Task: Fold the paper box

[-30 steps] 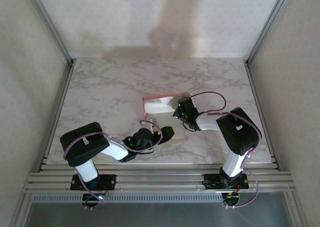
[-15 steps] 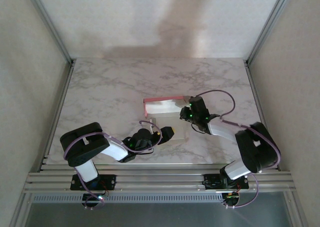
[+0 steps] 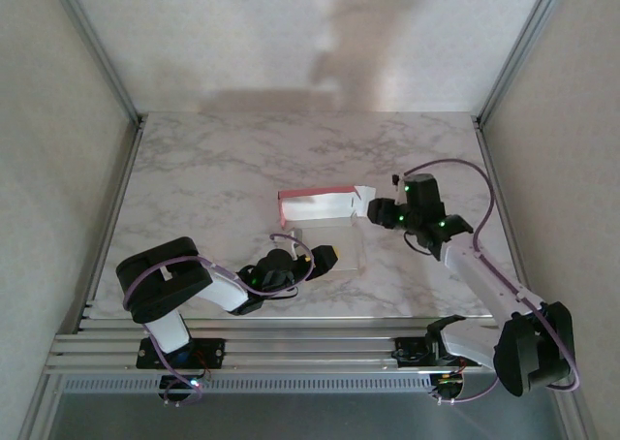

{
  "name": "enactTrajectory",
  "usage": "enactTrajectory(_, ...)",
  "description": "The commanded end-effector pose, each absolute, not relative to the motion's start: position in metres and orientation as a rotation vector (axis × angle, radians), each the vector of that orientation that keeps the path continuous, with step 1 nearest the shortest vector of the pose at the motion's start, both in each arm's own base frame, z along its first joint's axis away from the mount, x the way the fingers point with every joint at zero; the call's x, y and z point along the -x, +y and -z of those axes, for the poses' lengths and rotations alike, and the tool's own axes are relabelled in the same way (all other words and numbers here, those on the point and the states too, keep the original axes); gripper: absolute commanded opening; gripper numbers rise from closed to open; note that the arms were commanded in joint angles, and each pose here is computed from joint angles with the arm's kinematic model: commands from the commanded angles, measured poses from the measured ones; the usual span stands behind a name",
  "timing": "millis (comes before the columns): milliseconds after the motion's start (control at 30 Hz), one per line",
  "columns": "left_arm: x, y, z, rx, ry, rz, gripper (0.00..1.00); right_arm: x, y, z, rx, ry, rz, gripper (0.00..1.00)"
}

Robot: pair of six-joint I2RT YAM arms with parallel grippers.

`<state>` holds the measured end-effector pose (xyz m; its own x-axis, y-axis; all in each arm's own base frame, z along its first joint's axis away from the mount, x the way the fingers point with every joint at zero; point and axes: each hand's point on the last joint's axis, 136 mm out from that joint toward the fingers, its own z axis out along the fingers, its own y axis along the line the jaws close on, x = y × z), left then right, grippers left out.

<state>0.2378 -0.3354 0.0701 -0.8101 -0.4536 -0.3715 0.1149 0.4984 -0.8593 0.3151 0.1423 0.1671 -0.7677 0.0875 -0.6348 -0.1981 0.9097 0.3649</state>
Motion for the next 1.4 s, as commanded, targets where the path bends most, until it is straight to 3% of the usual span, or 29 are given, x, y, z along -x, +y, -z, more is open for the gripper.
enactTrajectory(0, -0.233, -0.325, -0.046, 0.275, 2.266, 1.200, 1.00, -0.313, 0.143, -0.168, 0.210, 2.455, -0.587, 0.58)
enactTrajectory(467, -0.233, -0.324, -0.048, 0.256, 2.272, 1.172, 1.00, -0.368, 0.156, -0.158, 0.478, 2.515, -0.588, 0.59)
enactTrajectory(733, -0.234, -0.325, -0.047, 0.252, 2.279, 1.161, 0.99, -0.378, 0.165, -0.144, 0.545, 2.543, -0.611, 0.52)
enactTrajectory(1367, -0.234, -0.326, -0.047, 0.258, 2.277, 1.176, 1.00, -0.368, 0.169, -0.129, 0.617, 2.565, -0.382, 0.16)
